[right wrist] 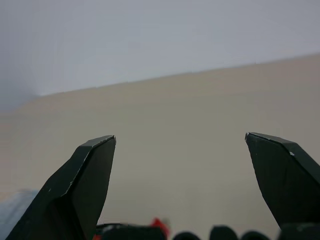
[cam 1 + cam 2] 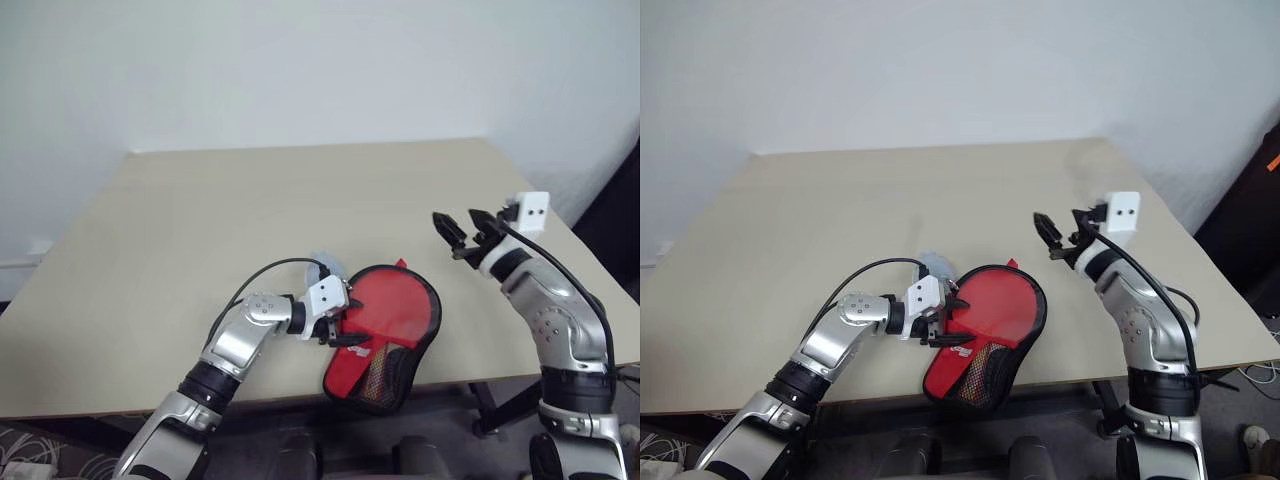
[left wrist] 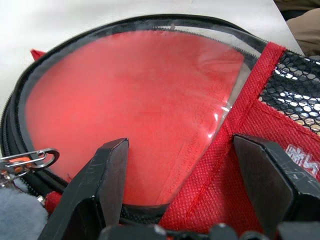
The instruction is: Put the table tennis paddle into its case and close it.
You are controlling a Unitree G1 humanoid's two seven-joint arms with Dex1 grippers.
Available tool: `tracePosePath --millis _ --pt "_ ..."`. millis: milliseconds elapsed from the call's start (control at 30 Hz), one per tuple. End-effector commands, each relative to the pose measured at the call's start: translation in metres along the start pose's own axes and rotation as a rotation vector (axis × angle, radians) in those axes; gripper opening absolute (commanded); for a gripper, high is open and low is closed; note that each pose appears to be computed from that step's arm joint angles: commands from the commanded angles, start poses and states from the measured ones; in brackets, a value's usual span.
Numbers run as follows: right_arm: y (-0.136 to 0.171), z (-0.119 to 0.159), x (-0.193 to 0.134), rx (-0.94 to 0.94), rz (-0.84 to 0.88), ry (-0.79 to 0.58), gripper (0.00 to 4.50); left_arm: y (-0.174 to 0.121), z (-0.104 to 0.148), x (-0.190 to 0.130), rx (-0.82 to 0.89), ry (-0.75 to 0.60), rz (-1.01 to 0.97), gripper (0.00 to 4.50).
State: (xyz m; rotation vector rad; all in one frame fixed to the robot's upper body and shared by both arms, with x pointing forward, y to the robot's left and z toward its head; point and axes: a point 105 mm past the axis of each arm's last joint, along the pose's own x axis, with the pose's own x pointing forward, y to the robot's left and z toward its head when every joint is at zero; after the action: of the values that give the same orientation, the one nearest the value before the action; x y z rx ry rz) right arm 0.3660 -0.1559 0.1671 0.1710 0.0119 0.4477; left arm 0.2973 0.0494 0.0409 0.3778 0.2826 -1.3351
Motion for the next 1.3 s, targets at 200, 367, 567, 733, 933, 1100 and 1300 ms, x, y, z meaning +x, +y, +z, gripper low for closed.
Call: tracePosePath --millis 200,367,567,733,933,1100,1300 --pt "0.016 0.015 0.026 -0.033 0.081 -0.021 4.50 -0.015 -0.040 0.022 -0.005 0.133 0.060 3.49" --pt "0.025 0.016 0.036 0.009 0.117 -0.006 4.50 -0.015 -0.045 0.019 -0.012 0.154 0.071 3.49" --pt "0.060 0.001 0.063 -0.004 0.265 0.146 4.50 -0.015 -0.051 0.015 -0.047 0.170 0.092 3.49" --pt "0.098 -0.023 0.076 0.090 0.423 0.283 4.50 -0.015 -0.052 0.016 -0.059 0.172 0.096 3.49" --pt "0.115 -0.078 0.086 0.133 0.447 0.586 4.50 -0.016 -0.051 0.018 -0.070 0.167 0.098 3.49" --pt "0.124 -0.093 0.084 0.107 0.499 0.679 4.50 -0.015 -0.051 0.019 -0.071 0.165 0.106 3.49" --pt "0.122 -0.095 0.090 0.048 0.479 0.686 4.32 -0.014 -0.052 0.020 -0.077 0.167 0.118 3.51"
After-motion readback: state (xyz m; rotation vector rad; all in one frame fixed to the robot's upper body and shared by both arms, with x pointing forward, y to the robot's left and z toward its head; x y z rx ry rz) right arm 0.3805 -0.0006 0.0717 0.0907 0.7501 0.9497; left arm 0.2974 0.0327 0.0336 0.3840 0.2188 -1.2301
